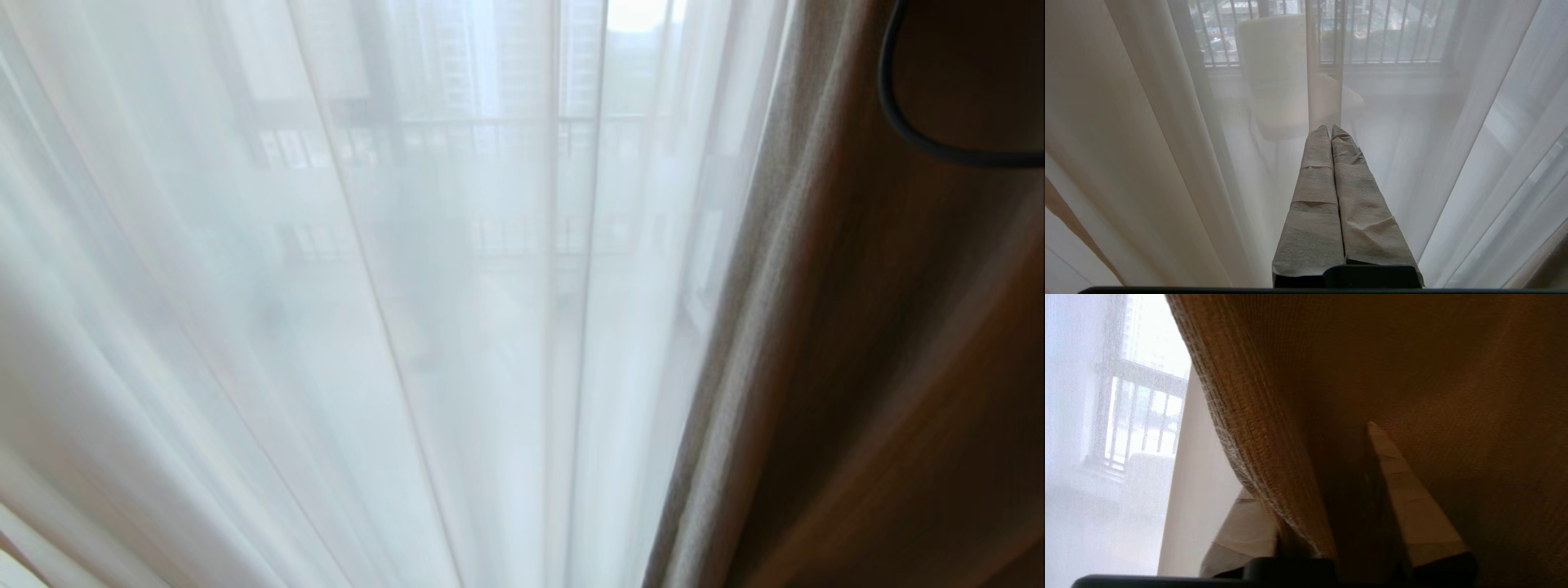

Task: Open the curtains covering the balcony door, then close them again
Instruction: Close the outer curtains on both sides

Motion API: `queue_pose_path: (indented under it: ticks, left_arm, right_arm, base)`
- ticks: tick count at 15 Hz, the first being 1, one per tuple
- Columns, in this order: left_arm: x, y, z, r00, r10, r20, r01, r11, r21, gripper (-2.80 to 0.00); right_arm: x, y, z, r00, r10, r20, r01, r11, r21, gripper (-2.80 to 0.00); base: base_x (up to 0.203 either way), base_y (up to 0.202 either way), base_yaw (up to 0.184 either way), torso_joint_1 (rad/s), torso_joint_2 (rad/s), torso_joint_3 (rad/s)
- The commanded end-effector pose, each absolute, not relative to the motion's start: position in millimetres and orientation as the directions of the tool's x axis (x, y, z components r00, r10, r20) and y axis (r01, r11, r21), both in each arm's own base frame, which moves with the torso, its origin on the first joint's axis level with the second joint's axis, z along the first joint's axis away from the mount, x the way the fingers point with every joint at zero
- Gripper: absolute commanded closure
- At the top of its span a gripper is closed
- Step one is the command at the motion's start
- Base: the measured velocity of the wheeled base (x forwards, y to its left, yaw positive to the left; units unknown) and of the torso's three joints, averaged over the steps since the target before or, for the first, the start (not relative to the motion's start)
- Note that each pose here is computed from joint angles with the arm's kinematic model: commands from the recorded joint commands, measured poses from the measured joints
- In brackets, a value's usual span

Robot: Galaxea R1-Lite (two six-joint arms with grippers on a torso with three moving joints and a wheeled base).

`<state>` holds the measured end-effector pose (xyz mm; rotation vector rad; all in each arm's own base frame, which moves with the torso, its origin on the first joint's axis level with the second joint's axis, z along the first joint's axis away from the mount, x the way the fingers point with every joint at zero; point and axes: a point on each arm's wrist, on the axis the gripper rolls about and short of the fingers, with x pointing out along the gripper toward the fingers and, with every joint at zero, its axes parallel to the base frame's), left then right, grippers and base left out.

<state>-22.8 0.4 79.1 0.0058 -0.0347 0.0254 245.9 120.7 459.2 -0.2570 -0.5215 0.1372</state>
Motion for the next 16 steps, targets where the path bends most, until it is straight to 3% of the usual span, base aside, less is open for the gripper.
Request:
queue_pose_path:
  ticks: [1,8,16]
  left_arm:
    - [-23,0,79,0.999,0.026,0.037,-0.026,1.000,0.005,0.00]
    - [-23,0,79,0.999,0.026,0.037,-0.026,1.000,0.005,0.00]
    - [-23,0,79,0.999,0.026,0.037,-0.026,1.000,0.005,0.00]
  right_arm:
    - [236,116,462,0.856,0.192,0.480,-0.061,0.959,-0.276,-2.80]
    - [200,100,444,0.876,0.222,0.429,-0.092,0.949,-0.303,-2.80]
    - [114,69,376,0.895,0.330,0.301,-0.218,0.911,-0.351,-2.80]
  base:
    - [0.000,0.000,0.000,0.000,0.00,0.000]
    - [0.000,0.000,0.000,0.000,0.00,0.000]
    - [0.000,0.000,0.000,0.000,0.00,0.000]
